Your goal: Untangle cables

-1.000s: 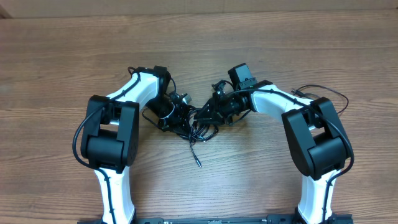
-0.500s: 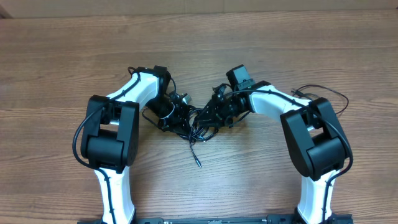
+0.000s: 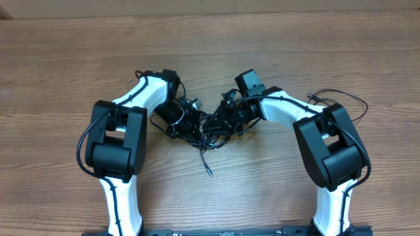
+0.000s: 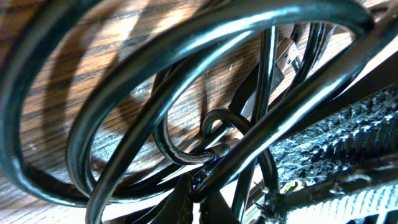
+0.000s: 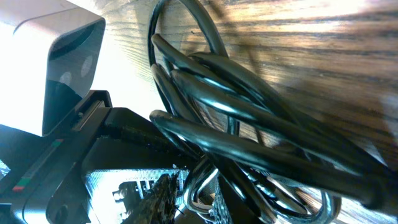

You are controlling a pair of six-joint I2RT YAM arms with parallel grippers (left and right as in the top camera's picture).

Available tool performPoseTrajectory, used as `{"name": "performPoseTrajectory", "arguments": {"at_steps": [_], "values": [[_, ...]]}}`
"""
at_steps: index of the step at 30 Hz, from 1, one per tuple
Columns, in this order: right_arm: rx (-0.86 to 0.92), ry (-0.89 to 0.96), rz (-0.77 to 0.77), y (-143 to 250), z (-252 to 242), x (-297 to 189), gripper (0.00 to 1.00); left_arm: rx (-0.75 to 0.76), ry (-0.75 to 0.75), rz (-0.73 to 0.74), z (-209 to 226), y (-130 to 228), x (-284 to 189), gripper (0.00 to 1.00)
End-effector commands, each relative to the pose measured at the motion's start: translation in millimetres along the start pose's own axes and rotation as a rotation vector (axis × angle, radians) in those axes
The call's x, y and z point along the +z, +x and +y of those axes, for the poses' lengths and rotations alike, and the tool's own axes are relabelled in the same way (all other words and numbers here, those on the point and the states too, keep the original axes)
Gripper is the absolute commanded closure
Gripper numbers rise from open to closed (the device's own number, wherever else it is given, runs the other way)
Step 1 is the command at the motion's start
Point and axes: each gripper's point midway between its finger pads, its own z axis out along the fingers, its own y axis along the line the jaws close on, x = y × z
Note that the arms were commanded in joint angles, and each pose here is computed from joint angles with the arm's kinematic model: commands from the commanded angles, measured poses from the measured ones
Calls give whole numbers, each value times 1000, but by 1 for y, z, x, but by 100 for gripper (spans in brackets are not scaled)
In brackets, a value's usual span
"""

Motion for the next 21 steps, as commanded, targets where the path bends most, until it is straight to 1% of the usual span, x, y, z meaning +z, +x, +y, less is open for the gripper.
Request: {"name": "performPoseTrajectory", "arguments": {"at_steps": [1, 10, 21], "values": [[-35, -8, -6, 0, 10, 2, 79, -8, -11, -1, 1, 1, 0, 96], [-68, -33, -10, 2, 25, 14, 80, -8, -11, -1, 1, 1, 0, 96], [-73, -14, -14, 4, 23, 18, 80, -8, 13, 0, -3, 1, 0, 96]]}}
